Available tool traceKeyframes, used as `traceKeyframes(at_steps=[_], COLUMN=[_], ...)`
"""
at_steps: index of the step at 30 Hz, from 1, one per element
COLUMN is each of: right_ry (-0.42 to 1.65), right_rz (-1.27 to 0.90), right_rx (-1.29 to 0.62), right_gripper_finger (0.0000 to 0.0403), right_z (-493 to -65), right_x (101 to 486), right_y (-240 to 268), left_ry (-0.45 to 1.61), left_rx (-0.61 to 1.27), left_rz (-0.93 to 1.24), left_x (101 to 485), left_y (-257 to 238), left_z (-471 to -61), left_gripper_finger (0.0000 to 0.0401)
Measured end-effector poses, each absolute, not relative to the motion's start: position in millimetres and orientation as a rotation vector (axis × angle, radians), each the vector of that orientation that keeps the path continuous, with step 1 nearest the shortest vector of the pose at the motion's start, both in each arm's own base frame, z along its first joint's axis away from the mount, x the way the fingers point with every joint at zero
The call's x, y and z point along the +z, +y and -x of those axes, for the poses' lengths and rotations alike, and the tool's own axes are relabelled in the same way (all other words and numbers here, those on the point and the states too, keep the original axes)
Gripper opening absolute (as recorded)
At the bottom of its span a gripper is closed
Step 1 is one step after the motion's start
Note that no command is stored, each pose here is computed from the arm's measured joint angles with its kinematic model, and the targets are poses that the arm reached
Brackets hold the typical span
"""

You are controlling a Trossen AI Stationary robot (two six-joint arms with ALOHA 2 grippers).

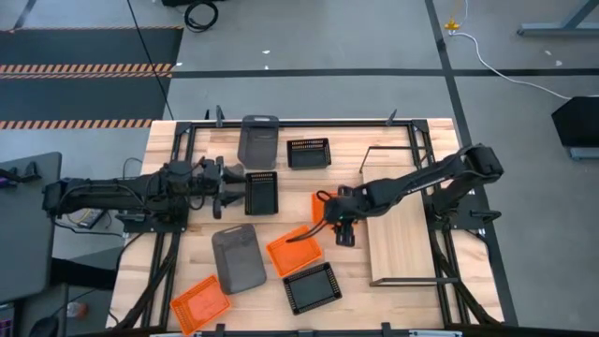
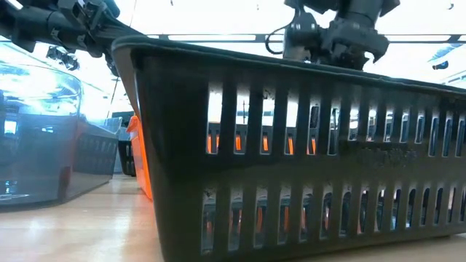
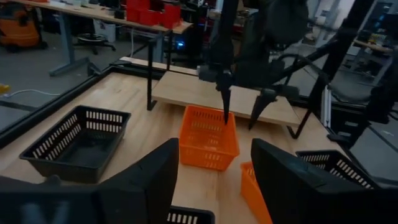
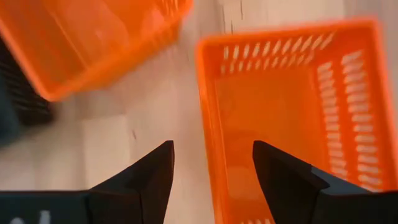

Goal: Stack baskets on shelf by color
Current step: Put the top orange bin on the shelf

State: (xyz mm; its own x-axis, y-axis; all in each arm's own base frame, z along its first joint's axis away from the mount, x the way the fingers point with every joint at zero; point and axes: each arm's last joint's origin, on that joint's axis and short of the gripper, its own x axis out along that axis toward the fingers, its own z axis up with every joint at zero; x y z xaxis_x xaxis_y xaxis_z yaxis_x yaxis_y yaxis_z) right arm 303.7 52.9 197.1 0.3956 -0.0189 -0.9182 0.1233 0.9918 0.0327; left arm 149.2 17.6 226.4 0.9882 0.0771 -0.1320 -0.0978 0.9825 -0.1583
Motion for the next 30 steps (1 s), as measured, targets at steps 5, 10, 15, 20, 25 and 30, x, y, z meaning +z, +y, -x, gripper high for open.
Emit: traceKeyframes(at_steps=[5,10,15,20,25,30], right_ry=[1.226,1.277,1.291,1.287,1.326,1.317], right_rz=[-0.089,-0.080,-0.056,-0.038,-0.048,-0.039], right_rx=[-0.128,-0.154,-0.194,-0.199,-0.189,-0.236], right_gripper_finger=[0.0225,0.0221,0.0183,0.0096,0.0013,0.0024], right_z=[-308.2,-309.2,-307.5,-307.4,-302.4,-302.0], right_x=[178.3,167.7,165.9,166.9,172.4,202.3], right_y=[53.8,50.6,48.8,47.6,39.9,33.8], left_ry=[0.134,0.147,0.167,0.173,0.179,0.188], left_rx=[0.066,0.049,0.035,0.034,0.059,0.052], left_rz=[0.170,0.182,0.181,0.179,0.172,0.168], left_x=[225.9,224.7,222.9,222.4,221.7,220.9], left_y=[13.9,11.0,8.7,6.7,4.1,0.9], left_z=[-149.5,-149.6,-149.4,-149.5,-149.4,-149.3], left_gripper_finger=[0.0206,0.0203,0.0203,0.0201,0.0190,0.0179])
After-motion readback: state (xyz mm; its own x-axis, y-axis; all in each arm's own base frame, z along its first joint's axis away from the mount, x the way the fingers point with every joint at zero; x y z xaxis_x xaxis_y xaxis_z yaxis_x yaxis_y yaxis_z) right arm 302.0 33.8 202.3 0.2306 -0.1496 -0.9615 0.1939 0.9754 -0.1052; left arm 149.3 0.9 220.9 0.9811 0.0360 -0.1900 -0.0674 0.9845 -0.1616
